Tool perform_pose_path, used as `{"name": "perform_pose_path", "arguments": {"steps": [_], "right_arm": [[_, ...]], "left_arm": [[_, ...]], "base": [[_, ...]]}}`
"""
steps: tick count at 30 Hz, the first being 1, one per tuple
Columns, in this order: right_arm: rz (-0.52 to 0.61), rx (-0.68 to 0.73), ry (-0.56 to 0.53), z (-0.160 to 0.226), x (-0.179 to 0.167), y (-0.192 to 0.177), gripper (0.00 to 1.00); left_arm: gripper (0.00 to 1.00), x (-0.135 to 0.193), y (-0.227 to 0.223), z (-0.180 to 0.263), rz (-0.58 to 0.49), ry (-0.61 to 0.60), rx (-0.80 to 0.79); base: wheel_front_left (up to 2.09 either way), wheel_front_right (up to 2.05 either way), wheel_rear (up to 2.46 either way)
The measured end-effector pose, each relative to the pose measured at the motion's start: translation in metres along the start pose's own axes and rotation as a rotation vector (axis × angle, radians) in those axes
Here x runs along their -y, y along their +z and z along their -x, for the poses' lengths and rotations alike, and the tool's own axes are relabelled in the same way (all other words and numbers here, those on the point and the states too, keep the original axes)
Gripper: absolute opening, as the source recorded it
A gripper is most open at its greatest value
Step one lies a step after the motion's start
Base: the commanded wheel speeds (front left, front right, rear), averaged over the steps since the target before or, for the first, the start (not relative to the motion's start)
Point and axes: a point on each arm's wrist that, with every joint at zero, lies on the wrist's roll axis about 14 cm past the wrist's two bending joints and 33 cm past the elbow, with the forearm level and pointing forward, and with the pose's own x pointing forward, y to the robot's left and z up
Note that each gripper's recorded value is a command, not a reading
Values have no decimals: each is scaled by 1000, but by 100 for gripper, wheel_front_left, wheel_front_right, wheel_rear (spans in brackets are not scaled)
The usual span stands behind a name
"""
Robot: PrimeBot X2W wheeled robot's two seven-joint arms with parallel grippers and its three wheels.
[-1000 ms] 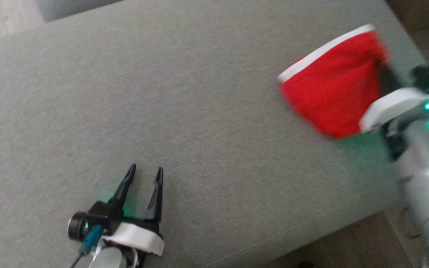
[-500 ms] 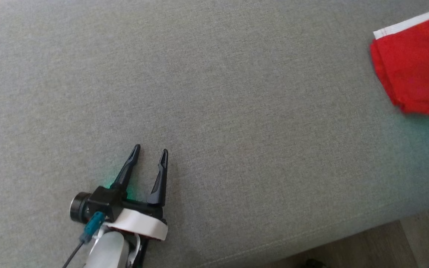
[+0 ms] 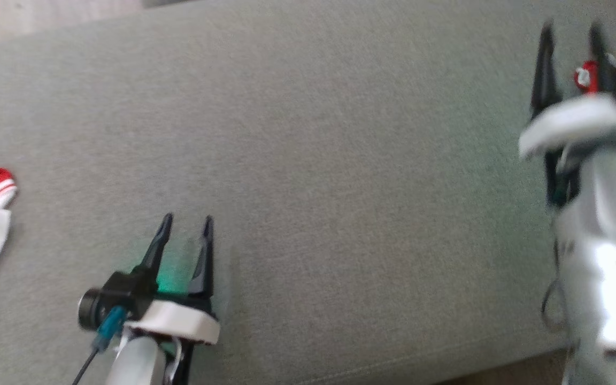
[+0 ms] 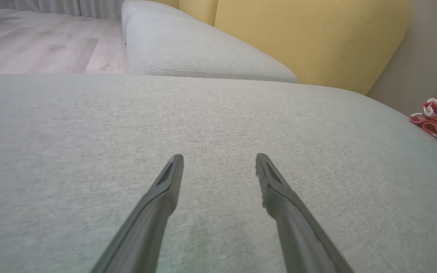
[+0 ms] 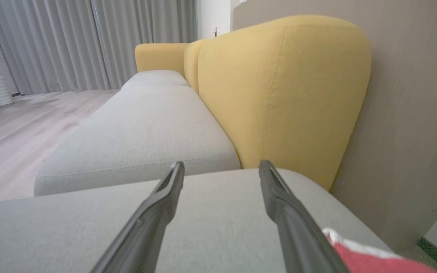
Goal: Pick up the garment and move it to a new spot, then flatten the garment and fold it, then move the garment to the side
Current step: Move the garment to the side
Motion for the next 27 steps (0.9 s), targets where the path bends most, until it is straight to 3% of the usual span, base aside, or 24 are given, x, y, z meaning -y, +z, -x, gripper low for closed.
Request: {"name": "perform_pose_path", "arguments": {"steps": [7,13,19,27], "right_arm": [[-160,-126,100,61,-46,-62,100],[-221,-144,186,91,-80,-68,100],[-235,-192,211,124,-87,-84,100],[-263,-161,233,138,-93,-75,100]], "left_arm": [[100,-30,7,41,-2,132,21],[100,-47,13,74,-7,231,47],[100,-58,16,102,-1,305,75],[100,-65,16,124,1,357,92]], "base": [[0,0,0],[0,0,0],[0,0,0],[0,0,0]]}}
